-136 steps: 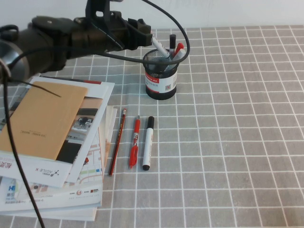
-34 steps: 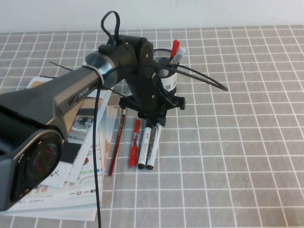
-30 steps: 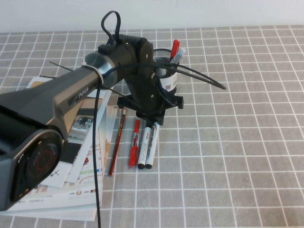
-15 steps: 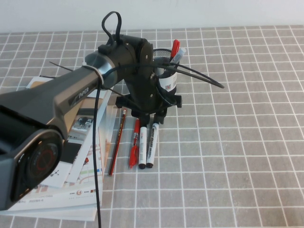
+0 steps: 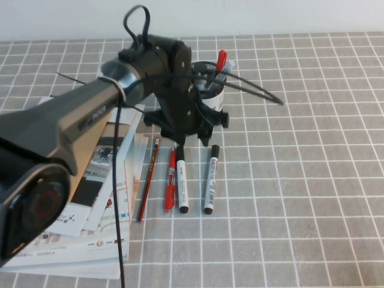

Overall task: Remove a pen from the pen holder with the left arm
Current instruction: 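Take a marker out of the pen holder and lay it on the table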

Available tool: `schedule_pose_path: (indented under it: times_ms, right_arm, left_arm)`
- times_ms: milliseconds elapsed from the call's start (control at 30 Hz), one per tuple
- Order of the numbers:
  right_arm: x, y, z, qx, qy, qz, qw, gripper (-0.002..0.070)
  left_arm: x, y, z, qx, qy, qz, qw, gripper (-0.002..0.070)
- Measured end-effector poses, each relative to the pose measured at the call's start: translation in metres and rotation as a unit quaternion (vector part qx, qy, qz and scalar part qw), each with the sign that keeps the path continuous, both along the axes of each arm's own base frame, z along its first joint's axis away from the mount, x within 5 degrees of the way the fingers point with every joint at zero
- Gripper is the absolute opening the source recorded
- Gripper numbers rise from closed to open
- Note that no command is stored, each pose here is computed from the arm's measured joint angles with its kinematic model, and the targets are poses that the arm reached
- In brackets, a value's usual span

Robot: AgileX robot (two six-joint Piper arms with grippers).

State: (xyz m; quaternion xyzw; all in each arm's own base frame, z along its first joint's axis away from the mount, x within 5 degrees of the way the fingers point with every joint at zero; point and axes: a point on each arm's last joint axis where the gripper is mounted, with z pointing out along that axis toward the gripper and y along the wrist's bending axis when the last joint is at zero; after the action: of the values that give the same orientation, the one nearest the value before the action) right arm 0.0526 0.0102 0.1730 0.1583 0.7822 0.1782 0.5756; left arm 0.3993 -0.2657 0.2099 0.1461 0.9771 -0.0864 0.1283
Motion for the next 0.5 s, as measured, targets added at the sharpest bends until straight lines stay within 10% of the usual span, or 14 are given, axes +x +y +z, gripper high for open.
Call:
schedule_pose_path:
  times_ms: [500]
  right_arm:
    - [0.000,0.000,0.000,0.000,0.000,0.000,1.000,-0.0013]
  left_arm:
    - [-0.040,0.030,0.143,-0.034,-0.167,-0.081,0.982,0.0005]
